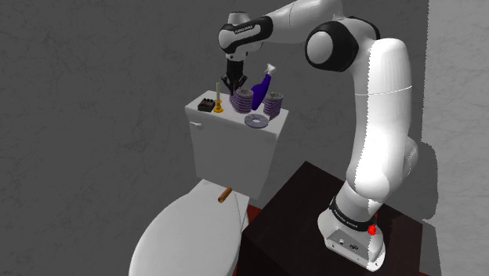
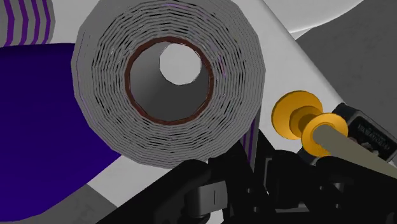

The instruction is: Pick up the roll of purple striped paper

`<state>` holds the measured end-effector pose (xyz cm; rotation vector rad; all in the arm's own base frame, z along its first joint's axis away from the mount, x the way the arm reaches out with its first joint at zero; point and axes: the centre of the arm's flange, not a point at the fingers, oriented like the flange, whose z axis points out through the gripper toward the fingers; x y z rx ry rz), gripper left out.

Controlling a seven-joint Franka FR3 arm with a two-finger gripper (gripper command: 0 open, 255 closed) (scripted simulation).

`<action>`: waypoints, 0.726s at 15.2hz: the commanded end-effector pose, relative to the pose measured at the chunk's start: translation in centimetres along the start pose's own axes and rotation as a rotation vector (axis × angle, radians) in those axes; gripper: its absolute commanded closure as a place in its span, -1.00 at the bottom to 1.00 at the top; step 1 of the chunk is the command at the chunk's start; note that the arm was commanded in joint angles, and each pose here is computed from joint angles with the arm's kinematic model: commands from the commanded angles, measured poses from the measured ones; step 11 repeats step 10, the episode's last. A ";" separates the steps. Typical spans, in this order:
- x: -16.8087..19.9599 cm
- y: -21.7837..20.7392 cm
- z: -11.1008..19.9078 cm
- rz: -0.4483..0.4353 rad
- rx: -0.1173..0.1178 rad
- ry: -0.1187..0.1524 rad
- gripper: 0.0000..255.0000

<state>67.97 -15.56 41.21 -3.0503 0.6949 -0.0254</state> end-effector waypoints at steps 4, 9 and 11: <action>0.0 -0.1 -2.8 0.000 0.000 0.000 1.00; 0.0 -0.1 -4.9 0.000 0.000 0.000 1.00; 0.0 -0.1 -4.9 0.000 0.000 0.000 1.00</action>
